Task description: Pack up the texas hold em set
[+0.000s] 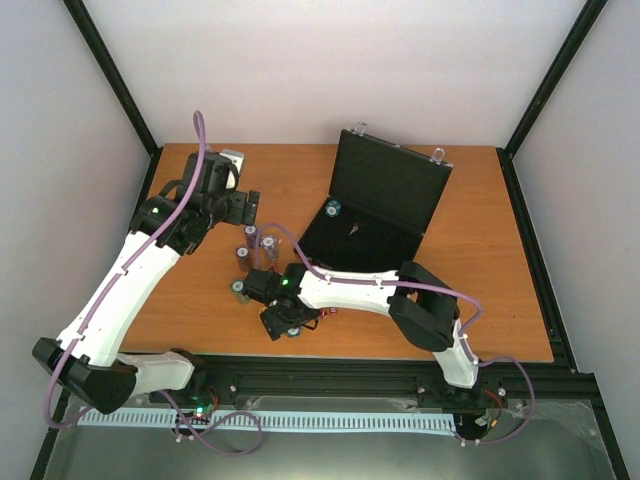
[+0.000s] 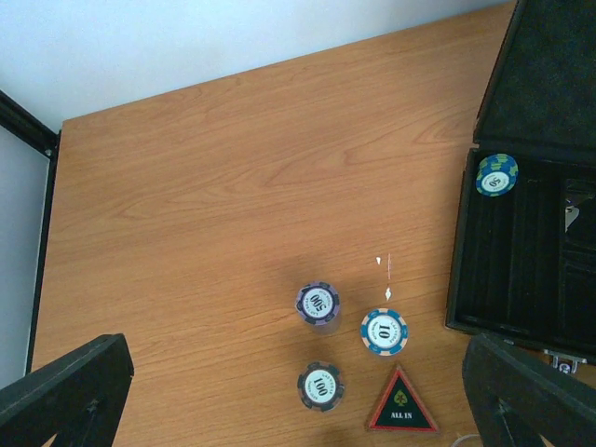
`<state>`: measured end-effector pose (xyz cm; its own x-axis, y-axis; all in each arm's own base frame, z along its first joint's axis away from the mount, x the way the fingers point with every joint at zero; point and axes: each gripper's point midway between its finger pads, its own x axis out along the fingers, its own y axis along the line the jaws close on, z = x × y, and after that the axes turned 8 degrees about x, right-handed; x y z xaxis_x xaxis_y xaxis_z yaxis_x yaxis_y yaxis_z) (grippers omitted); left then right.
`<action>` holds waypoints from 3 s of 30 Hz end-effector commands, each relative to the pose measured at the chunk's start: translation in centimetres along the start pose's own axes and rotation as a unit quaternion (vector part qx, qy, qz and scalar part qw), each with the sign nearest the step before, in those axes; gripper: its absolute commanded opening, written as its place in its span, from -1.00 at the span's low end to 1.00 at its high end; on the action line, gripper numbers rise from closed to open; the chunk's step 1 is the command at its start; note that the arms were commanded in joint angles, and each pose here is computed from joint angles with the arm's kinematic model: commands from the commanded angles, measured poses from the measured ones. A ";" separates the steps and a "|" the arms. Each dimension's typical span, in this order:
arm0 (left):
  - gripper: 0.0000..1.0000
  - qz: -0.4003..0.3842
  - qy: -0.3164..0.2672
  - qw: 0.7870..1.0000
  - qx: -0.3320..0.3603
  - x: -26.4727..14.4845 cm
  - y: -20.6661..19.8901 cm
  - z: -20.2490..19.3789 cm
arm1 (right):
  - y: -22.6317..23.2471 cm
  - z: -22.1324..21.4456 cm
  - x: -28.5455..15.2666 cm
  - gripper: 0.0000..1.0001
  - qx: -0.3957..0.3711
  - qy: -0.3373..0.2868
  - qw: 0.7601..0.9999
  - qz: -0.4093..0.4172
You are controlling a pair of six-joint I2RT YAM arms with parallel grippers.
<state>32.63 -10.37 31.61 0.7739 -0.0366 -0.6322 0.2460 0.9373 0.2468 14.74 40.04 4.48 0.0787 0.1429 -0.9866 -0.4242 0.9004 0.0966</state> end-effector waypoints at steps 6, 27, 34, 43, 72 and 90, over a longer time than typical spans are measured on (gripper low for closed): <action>0.99 -0.007 -0.004 1.000 0.007 -0.2 -0.2 -0.1 | -0.4 -0.2 0.5 0.62 0.012 0.015 1.000 -0.007; 0.99 -0.011 0.003 1.000 0.007 0.2 -0.5 -0.5 | -1.1 -1.3 3.3 0.53 0.016 0.047 0.999 -0.001; 0.99 -0.006 0.005 1.000 0.009 0.2 -0.3 -0.7 | -0.9 -1.3 3.9 0.39 0.010 0.052 0.999 0.000; 0.99 -0.005 0.007 1.000 0.010 0.5 -0.4 -1.0 | -1.3 -1.5 3.7 0.10 0.012 0.053 0.998 -0.009; 0.99 -0.001 0.005 1.000 0.012 0.0 -0.1 -1.2 | 0.6 0.5 -1.5 -0.94 0.008 0.020 0.999 0.038; 1.00 -0.006 0.019 1.000 0.008 0.4 -0.4 -1.7 | -5.9 6.2 -8.1 -0.95 0.116 -0.053 0.991 0.045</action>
<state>32.15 -10.00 29.67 0.7485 -0.0165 -0.6629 0.2557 0.9296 0.2656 19.35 37.46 9.52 0.0737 0.2229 -0.9721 -0.2823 0.9395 0.1940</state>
